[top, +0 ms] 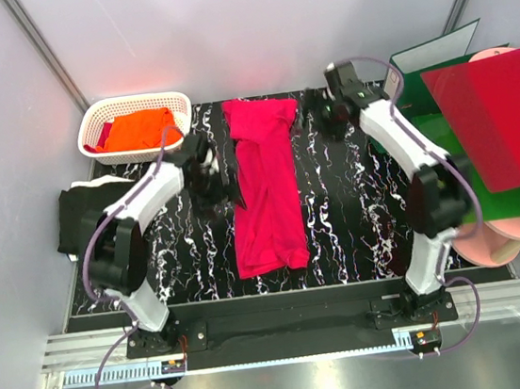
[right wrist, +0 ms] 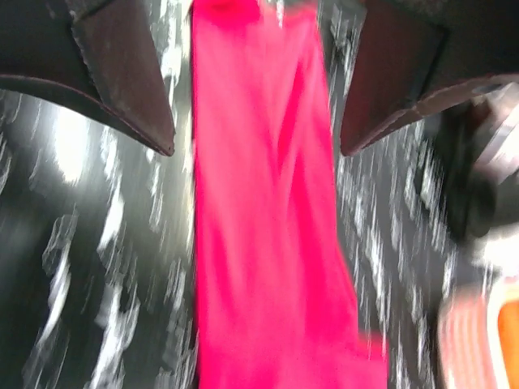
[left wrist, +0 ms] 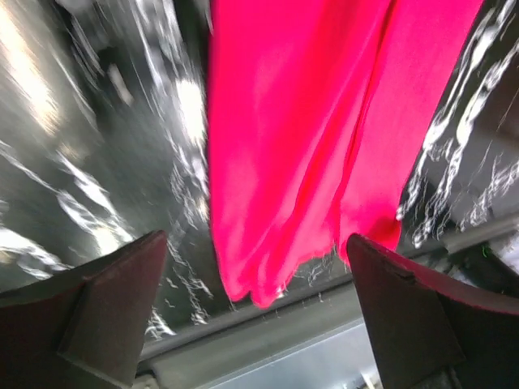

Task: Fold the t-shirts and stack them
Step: Rotate the tshirt 90 degrees, then grab the bottom of the folded rectangular tshirt with both arms

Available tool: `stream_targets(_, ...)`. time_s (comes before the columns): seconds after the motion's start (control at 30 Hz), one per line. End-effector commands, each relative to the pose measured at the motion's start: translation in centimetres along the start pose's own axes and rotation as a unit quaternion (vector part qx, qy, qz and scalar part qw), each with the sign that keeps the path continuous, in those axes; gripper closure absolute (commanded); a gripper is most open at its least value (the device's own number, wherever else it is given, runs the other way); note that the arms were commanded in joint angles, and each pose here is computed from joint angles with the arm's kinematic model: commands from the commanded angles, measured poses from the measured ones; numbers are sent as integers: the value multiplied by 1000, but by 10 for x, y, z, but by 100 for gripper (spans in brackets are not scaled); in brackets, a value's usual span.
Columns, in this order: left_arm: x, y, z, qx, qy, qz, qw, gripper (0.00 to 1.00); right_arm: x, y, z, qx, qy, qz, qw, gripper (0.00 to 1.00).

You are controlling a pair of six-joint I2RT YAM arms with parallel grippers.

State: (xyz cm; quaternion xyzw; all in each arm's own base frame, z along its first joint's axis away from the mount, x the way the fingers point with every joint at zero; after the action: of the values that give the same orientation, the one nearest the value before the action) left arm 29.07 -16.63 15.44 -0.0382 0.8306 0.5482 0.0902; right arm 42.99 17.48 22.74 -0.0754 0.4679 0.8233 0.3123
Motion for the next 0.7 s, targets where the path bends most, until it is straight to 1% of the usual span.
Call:
stream_targets(0.0, 52, 0, -18, 100, 82, 16, 991, 2, 110, 12, -56, 2, -86, 215, 973, 14)
stream_targets(0.03, 55, -2, -20, 113, 83, 2, 990, 2, 125, 13, -65, 6, -101, 237, 966, 15)
stream_targets(0.07, 72, -3, -19, 114, 89, 10, 989, 2, 136, 19, -66, -17, -108, 255, 961, 21)
stream_targets(0.1, 78, -4, -20, 115, 103, 13, 988, 2, 163, 19, -85, 0, -127, 288, 949, 21)
stream_targets(0.13, 82, -4, -21, 121, 104, 9, 987, 1, 172, 26, -86, -13, -138, 304, 942, 23)
stream_targets(0.17, 94, -6, -21, 119, 104, 12, 987, 1, 180, 26, -91, -16, -142, 312, 939, 23)
stream_targets(0.2, 98, -7, -21, 120, 116, 14, 986, 1, 197, 27, -104, -3, -153, 331, 931, 23)
stream_targets(0.27, 112, -14, -18, 120, 124, 19, 985, 1, 207, 32, -113, 4, -153, 339, 928, 23)
stream_targets(0.3, 115, -15, -18, 118, 135, 21, 984, 1, 218, 33, -122, 16, -158, 350, 923, 23)
stream_targets(0.43, 132, -28, -19, 110, 137, 36, 984, 2, 233, 39, -134, 29, -168, 362, 916, 23)
stream_targets(0.57, 149, -48, -17, 92, 150, 81, 981, 6, 240, 37, -139, 37, -181, 364, 913, 23)
stream_targets(0.67, 153, -56, -15, 70, 150, 98, 981, 7, 243, 33, -136, 26, -194, 365, 910, 23)
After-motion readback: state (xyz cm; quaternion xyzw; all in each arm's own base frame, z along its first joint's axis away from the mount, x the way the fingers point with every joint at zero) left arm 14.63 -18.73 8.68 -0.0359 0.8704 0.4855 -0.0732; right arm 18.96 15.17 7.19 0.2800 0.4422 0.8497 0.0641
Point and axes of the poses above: each gripper's point midway between its finger pads, its own y axis back along the fingers, its own z axis along the line the jaws close on, x = y × z, the point moved 6 cm from there along y, back along the fingers, and after that the axes turned 8 degrees about -y, right-handed, at the moved point
